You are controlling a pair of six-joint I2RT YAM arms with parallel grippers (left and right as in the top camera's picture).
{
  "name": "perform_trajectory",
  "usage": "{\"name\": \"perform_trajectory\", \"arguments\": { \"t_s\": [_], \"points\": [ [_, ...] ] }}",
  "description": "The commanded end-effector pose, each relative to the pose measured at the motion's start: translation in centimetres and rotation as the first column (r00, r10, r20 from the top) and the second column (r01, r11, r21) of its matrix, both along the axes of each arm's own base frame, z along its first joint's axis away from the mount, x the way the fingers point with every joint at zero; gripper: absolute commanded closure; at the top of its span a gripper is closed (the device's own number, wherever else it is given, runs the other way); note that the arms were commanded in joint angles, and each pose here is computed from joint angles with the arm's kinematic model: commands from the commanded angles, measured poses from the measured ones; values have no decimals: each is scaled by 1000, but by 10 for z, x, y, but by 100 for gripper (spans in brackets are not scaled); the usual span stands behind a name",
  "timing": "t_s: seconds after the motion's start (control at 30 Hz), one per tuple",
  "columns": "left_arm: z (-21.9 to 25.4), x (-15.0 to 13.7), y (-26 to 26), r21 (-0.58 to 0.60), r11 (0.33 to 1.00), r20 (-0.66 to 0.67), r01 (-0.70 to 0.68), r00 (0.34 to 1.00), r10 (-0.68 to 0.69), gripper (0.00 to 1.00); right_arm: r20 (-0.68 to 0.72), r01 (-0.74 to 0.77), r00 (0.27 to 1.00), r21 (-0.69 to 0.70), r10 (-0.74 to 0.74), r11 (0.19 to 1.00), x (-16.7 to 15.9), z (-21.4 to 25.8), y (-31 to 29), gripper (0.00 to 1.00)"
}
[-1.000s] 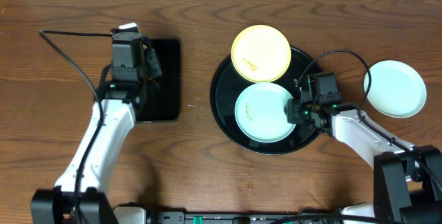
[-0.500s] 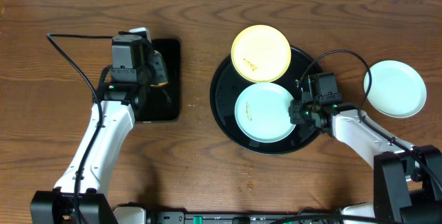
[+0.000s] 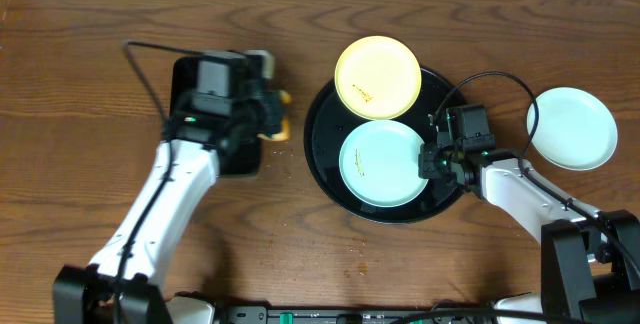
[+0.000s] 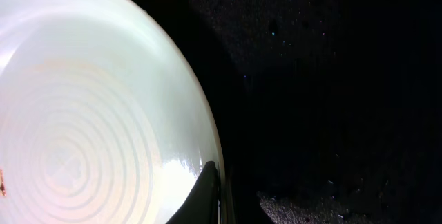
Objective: Clean dirty plates on tray and stack at the side
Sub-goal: 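Lift the sponge with the left gripper and carry it to the plate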
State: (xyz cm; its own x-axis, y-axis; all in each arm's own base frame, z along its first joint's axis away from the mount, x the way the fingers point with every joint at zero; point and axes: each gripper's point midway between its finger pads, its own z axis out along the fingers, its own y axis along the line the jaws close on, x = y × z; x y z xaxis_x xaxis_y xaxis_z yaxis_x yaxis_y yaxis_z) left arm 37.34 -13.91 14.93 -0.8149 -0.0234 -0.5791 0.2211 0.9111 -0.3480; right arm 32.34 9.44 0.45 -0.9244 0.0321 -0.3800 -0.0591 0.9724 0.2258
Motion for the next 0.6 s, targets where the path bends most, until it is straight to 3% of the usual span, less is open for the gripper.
{"name": "perform_trajectory", "arguments": {
  "t_s": [0.0, 0.23, 0.57],
  "points": [
    [-4, 6, -35, 34, 996, 35, 78, 996, -79, 93, -21, -8, 1000, -14, 8, 1000, -6, -6, 0, 99],
    [-59, -2, -95, 104, 975, -6, 197, 980, -197, 93, -24, -8, 1000, -15, 8, 1000, -7, -7, 0, 99],
    [-100, -19, -124, 101, 953, -87, 284, 957, -276, 93, -20, -8, 1000, -14, 8, 1000, -6, -6, 0, 99]
  ]
}}
